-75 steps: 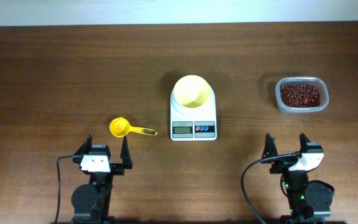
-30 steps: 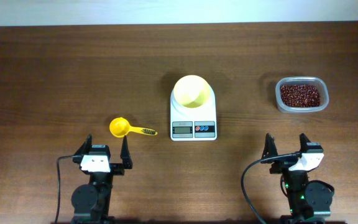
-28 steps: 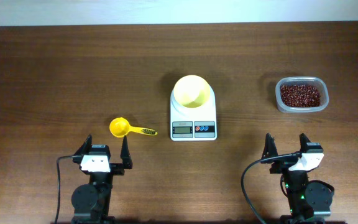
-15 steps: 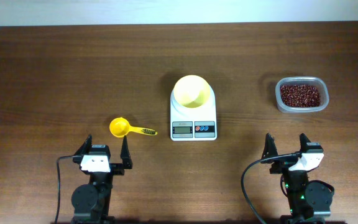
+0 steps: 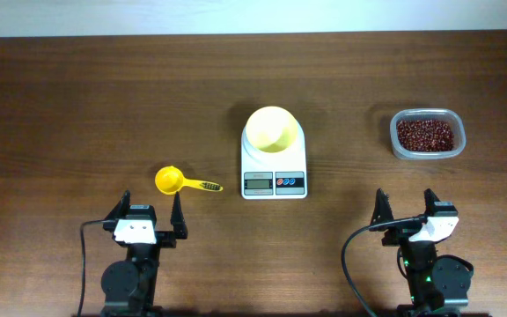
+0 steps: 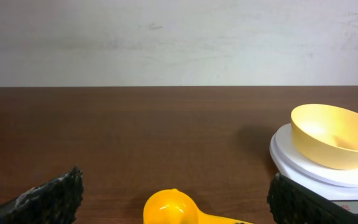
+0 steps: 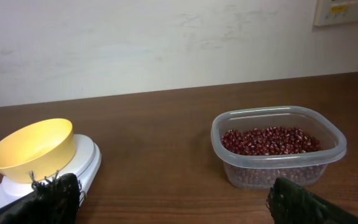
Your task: Scoop item into bowl and weigh 50g on scale
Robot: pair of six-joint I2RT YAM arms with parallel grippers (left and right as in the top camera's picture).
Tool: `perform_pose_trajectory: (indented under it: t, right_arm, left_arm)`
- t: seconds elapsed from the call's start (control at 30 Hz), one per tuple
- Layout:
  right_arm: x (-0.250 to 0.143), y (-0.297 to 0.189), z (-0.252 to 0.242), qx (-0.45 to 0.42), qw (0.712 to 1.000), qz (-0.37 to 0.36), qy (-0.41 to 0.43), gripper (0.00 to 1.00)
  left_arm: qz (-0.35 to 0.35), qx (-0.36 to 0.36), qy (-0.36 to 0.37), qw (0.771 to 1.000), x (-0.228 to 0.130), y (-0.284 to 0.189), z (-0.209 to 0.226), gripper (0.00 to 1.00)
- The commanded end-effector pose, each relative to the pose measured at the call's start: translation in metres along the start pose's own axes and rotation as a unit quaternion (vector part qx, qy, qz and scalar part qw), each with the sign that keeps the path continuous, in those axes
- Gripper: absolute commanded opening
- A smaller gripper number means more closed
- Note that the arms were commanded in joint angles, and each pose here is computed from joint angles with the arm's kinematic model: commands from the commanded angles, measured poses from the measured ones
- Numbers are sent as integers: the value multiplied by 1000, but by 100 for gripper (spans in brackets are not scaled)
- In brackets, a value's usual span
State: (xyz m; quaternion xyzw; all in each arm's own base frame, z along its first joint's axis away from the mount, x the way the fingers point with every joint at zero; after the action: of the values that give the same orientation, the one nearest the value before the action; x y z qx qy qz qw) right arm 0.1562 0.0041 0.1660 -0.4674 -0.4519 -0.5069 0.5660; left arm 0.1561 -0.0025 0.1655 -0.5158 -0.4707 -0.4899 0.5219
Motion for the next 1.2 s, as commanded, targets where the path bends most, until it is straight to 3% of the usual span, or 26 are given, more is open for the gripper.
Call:
perform_pose_trajectory:
  t: [0.0, 0.13, 0.77, 0.93, 1.17]
  right_arm:
    - [-3, 0, 0, -2, 1000, 1, 0, 99]
    - [-3, 0, 0, -2, 1000, 1, 0, 98]
    - [-3, 0, 0, -2, 1000, 1, 0, 99]
    - [-3, 0, 0, -2, 1000, 1, 0, 99]
    - [-3, 0, 0, -2, 1000, 1, 0, 99]
  left_arm:
    - [0, 1, 4, 1000, -2, 0, 0, 99]
    - [-47, 3, 3, 999, 14, -1, 0, 99]
    - [-118, 0, -38, 992, 80, -20, 2, 99]
    - [-87, -23, -36, 995, 101, -13, -1, 99]
    - [35, -21, -37, 998, 119, 19, -1, 99]
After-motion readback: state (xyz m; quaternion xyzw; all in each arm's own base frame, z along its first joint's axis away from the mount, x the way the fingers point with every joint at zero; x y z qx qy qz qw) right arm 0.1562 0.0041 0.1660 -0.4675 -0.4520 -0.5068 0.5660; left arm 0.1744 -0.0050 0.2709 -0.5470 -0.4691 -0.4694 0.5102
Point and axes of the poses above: each gripper's point midway between its finger pads, its own y axis out along the fingers, its own z axis along the line the jaws close on, x = y × z, the point moved 9 cm from there along -y, back along the fingers, and after that the axes turned 1 degree about y, right-handed, at the moved point
